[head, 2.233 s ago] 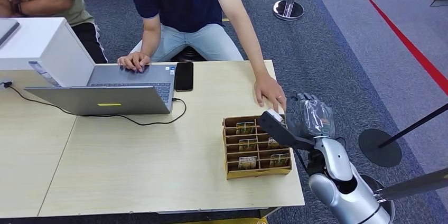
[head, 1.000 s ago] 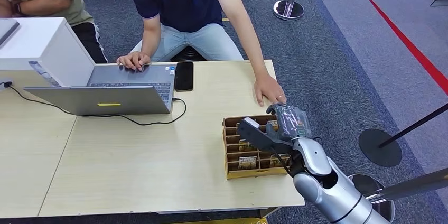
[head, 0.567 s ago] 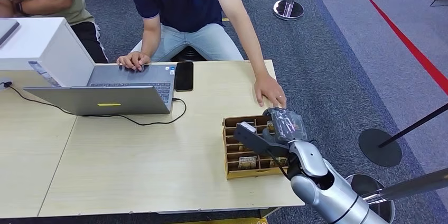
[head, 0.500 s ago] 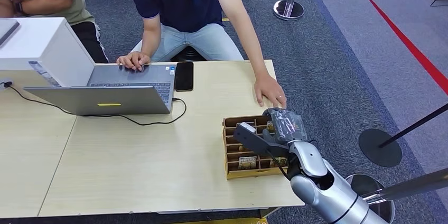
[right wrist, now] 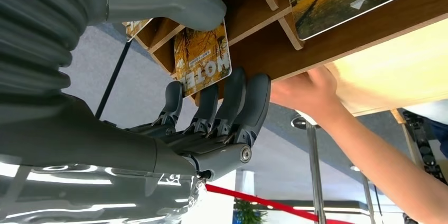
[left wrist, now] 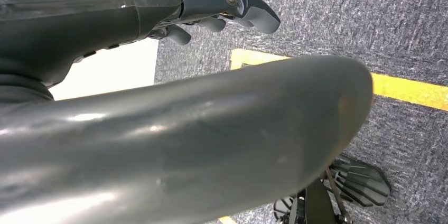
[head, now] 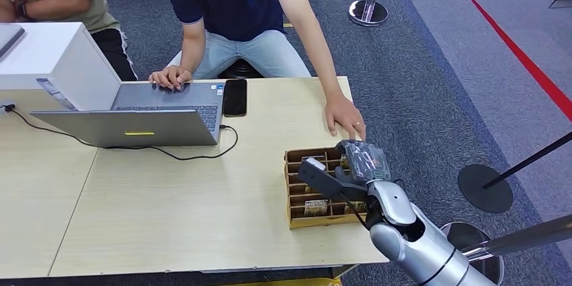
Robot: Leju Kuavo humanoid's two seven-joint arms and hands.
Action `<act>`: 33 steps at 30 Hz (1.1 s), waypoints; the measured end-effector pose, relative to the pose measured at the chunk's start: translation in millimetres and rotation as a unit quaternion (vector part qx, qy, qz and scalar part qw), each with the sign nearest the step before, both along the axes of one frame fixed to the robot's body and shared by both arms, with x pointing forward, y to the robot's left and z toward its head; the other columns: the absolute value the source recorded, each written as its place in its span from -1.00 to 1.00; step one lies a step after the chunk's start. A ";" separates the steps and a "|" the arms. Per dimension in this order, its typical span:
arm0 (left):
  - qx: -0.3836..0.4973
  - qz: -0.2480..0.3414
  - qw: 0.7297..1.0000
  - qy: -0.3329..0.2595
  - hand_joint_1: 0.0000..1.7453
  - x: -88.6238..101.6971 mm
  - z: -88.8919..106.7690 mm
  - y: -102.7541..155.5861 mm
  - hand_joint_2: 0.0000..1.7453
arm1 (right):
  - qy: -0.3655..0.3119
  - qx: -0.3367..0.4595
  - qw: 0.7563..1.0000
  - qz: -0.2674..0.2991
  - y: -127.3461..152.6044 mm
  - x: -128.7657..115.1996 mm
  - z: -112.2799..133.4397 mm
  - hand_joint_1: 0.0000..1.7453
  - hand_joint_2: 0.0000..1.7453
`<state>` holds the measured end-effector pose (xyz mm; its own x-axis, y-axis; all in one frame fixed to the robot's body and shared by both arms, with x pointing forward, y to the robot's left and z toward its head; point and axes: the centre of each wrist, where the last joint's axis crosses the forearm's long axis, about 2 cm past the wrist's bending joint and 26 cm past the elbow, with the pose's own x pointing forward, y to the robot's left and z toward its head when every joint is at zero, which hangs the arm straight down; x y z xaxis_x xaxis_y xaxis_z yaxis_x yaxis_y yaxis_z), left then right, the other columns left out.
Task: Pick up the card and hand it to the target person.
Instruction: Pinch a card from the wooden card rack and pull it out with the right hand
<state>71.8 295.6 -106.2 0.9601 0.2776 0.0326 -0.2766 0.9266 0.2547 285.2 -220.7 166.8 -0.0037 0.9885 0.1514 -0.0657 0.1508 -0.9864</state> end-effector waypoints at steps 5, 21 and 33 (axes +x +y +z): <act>0.000 0.001 1.000 -0.001 -1.00 0.0 0.0 0.0 -1.00 | 0.002 -0.003 1.000 -0.002 -0.8 2.3 -0.6 0.00 1.00; -0.004 0.000 1.000 -0.011 -1.00 -0.8 -0.2 -2.3 -1.00 | 0.011 -0.061 0.998 -0.015 -12.6 8.5 -0.6 0.08 1.00; -0.004 0.000 1.000 -0.012 -1.00 -1.0 -0.2 -3.1 -1.00 | 0.010 -0.058 0.998 -0.023 -16.4 10.9 1.5 0.09 1.00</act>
